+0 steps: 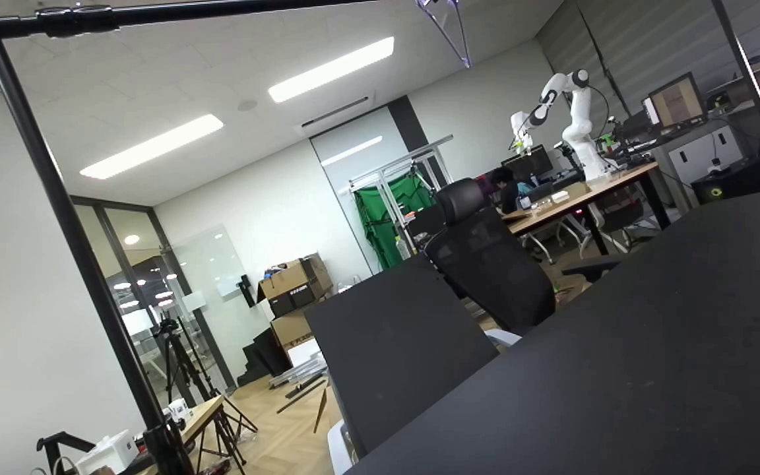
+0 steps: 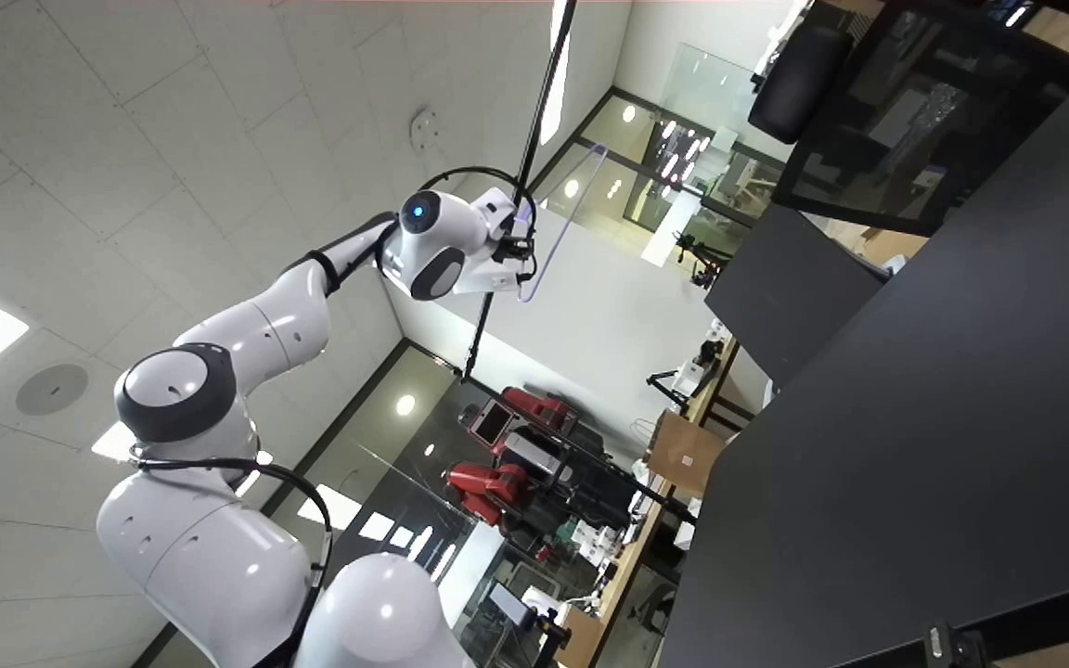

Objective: Put the blue hanger on the black thing above the table

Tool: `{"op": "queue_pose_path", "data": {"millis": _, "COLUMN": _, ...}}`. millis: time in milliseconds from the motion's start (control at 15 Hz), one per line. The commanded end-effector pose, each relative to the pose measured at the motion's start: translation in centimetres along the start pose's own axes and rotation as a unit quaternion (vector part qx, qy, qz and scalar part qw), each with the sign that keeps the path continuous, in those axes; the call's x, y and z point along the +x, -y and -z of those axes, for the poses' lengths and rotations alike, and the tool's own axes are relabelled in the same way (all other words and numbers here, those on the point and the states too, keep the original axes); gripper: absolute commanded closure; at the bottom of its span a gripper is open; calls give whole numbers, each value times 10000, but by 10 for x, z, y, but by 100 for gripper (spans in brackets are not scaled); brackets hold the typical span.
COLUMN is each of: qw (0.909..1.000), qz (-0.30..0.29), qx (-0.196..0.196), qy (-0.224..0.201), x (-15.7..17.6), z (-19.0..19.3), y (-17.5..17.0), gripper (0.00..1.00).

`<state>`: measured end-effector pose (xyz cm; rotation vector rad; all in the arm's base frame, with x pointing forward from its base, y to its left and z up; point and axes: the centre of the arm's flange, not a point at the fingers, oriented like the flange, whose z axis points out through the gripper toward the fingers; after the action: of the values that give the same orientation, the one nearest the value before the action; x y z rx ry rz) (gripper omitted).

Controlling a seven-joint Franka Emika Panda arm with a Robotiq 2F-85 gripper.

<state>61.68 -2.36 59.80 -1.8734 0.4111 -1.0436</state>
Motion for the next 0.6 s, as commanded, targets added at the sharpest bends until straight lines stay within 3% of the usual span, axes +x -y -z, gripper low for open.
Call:
{"op": "queue_pose_path", "data": {"millis": 0, "qw": 9999, "qz": -37, "qx": 65, "qy": -137, "x": 25, "z": -15, "y": 3, "gripper": 98}}
{"op": "queue_pose_path", "data": {"millis": 533, "qw": 9999, "qz": -26, "qx": -44, "qy": -141, "x": 35, "z": -18, "y": -2, "gripper": 98}}
